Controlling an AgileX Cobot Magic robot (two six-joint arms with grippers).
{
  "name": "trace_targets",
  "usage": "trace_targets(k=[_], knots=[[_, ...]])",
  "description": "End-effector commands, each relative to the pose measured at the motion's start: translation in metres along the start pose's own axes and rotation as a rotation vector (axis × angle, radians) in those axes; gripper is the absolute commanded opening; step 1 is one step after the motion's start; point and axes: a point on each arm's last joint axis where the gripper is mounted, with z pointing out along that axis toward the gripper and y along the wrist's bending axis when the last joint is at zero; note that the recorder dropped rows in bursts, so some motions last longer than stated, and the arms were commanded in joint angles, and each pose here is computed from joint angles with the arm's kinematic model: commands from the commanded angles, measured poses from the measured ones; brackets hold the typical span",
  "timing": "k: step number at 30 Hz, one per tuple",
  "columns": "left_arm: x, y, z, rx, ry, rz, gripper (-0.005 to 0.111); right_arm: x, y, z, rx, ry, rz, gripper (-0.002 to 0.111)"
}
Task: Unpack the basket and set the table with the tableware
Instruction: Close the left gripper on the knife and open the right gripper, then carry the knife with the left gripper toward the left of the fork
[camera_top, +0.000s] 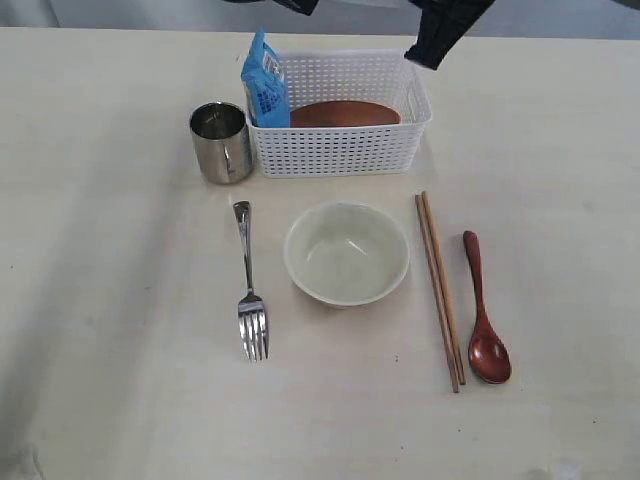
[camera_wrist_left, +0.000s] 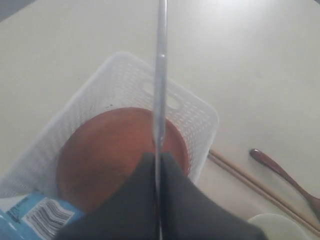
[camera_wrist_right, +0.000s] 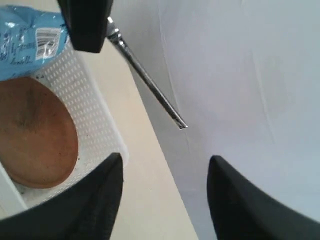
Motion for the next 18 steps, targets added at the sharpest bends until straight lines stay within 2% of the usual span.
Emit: trace_targets(k=[1,4,7,9,15,18], knots=[[-0.004,0.001,-0.003,-0.004,-0.034,-0.066,0.0,0.002,-0.016,-0.016,0.052,-0.02,0.114,0.049],[-0.001,0.004,-0.007,-0.034,-0.055,-0.096,0.0,0.0,-0.02,-0.024,0.067,-0.035,0.153,0.049],[0.01,0.007,-0.016,-0.123,-0.1,-0.139,0.0,0.0,-0.021,-0.026,0.071,-0.042,0.178,0.049],[0.017,0.002,-0.028,-0.172,-0.145,-0.15,0.0,-0.001,-0.021,-0.026,0.07,-0.048,0.194,0.049],[0.047,-0.027,-0.057,-0.212,-0.325,-0.209,0.0,-0.002,-0.019,-0.026,0.048,-0.061,0.306,0.049],[0.06,-0.043,-0.075,-0.264,-0.419,-0.225,0.0,-0.001,-0.018,-0.026,0.036,-0.049,0.347,0.049]])
